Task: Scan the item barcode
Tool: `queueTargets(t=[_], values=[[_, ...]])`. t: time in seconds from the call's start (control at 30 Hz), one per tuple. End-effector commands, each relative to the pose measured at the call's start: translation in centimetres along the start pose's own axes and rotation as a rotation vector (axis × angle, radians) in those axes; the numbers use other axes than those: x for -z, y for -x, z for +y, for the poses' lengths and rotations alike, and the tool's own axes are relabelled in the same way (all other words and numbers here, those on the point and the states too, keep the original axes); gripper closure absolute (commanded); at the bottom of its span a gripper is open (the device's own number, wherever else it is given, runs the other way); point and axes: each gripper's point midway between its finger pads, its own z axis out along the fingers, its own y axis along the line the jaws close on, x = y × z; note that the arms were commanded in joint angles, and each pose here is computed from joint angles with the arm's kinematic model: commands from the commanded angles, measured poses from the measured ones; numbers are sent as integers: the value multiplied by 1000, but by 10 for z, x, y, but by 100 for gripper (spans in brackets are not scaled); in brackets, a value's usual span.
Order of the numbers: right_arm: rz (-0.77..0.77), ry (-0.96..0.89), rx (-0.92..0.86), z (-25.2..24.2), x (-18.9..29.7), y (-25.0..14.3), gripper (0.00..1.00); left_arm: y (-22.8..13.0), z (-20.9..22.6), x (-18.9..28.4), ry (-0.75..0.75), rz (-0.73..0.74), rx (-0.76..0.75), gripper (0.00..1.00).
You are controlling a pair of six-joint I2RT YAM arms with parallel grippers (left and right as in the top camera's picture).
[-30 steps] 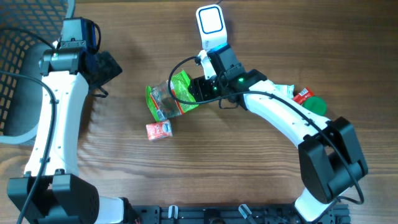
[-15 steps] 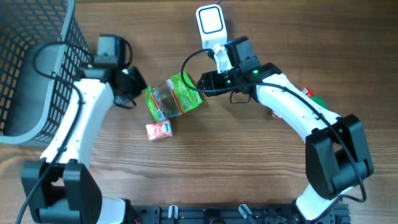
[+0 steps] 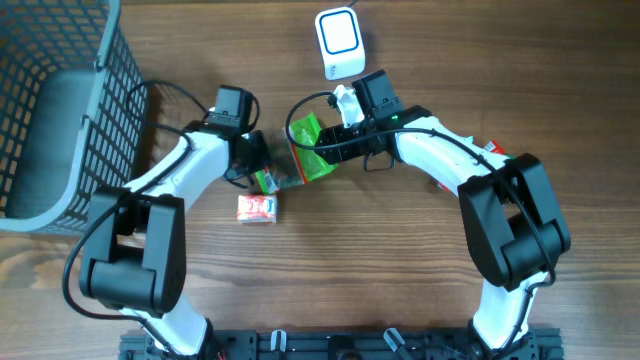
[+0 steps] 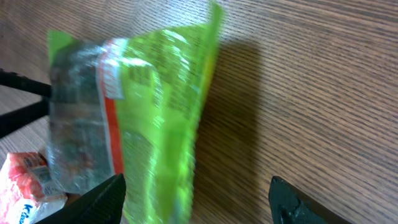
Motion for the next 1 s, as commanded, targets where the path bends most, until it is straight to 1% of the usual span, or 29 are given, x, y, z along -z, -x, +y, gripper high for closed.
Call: queueTargets(t=[0.0, 0.07, 0.17, 0.23, 0.3, 0.37, 0.5, 0.6, 0.7, 0.73, 0.77, 0.8, 0.83, 0.87, 0.93, 0.97], values=[[17, 45, 21, 5, -5, -5, 24, -17, -18, -14, -20, 30, -100, 94], [20, 124, 5, 12, -1, -5, 23, -19, -27, -15, -34, 20, -124, 94], [37, 176, -37, 9, -2, -9, 23, -21, -30, -15, -38, 19, -132, 94], [66, 200, -54, 9, -9, -17, 24, -21, -30, -15, -38, 19, -132, 94], [112, 196, -127, 2, -23, -31, 24, -21, -30, -15, -36, 21, -132, 94], [143, 261, -138, 8, -35, -43, 25, -21, -30, -15, -36, 22, -132, 94], [163, 392, -109, 36, -40, -52, 35, -21, -30, -15, -36, 22, -132, 95], [170, 449, -91, 57, -42, -52, 43, -21, -30, -15, -36, 22, -132, 95], [160, 463, -80, 70, -45, -50, 47, -21, -30, -15, -36, 22, -132, 95], [154, 466, -71, 72, -46, -49, 55, -21, -30, -15, -36, 22, -132, 95], [149, 469, -65, 73, -46, -48, 66, -21, -30, -15, -36, 22, -132, 96], [145, 470, -60, 74, -46, -47, 83, -22, -29, -15, -34, 25, -132, 96], [144, 470, -60, 74, -46, -46, 93, -22, -29, -15, -33, 26, -132, 96], [142, 472, -58, 73, -46, -46, 96, -22, -29, -15, -33, 27, -131, 96], [125, 507, -41, 72, -32, -40, 96, -18, -30, -8, -43, 8, -153, 96], [111, 529, -23, 72, -19, -35, 96, -8, -31, 3, -49, -25, -168, 96]])
